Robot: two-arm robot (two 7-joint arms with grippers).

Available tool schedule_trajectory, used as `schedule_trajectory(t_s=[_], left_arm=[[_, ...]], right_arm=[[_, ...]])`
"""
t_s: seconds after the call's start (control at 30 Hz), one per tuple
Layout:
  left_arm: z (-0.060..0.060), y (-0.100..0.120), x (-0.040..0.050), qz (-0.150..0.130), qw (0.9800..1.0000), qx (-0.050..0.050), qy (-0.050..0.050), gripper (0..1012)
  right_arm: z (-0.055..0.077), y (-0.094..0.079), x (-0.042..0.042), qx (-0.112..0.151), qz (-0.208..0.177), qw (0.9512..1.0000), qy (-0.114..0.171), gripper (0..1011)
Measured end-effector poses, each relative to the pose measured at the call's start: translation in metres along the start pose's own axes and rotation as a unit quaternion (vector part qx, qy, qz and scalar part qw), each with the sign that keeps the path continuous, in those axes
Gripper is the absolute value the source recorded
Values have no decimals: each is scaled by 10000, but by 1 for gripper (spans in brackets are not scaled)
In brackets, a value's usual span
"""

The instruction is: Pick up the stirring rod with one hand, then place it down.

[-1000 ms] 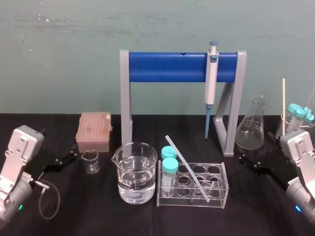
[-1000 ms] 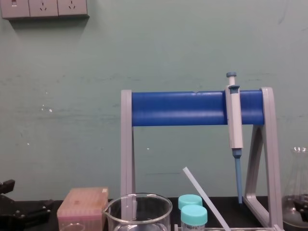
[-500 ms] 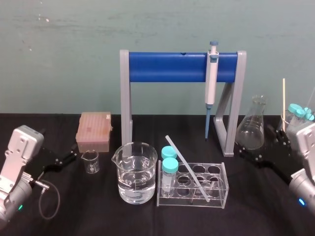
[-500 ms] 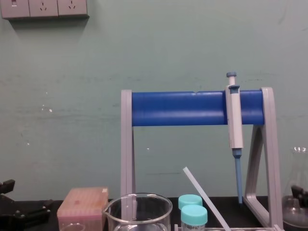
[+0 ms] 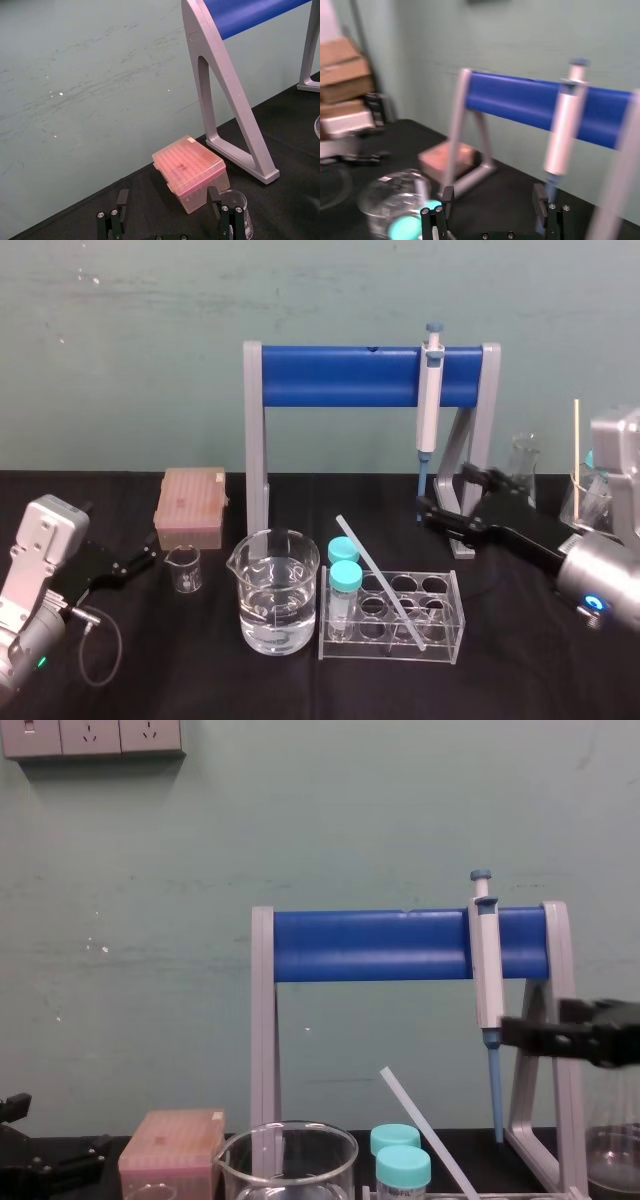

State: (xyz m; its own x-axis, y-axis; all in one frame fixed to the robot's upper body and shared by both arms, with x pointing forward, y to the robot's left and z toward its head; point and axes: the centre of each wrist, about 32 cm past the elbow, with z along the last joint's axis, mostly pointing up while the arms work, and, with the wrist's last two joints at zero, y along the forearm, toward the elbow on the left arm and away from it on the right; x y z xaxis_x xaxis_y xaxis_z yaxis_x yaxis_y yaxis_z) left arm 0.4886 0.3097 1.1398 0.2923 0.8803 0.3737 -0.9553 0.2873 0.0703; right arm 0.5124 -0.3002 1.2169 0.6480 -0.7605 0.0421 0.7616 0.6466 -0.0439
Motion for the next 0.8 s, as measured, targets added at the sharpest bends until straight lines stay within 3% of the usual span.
schedule_trajectory(t_s=[0.2,0.4,0.8], left_arm=[[0,0,0,0,10000,0,0,1000],[0,0,0,0,10000,0,0,1000],[0,0,0,0,10000,0,0,1000]], right_arm=[[142,176,-30,-7,653,9978,80,1003],[206,365,-75,-185,1250,9920,-46,1003],[155,559,-105,-709,1483,9860,-281,1003]])
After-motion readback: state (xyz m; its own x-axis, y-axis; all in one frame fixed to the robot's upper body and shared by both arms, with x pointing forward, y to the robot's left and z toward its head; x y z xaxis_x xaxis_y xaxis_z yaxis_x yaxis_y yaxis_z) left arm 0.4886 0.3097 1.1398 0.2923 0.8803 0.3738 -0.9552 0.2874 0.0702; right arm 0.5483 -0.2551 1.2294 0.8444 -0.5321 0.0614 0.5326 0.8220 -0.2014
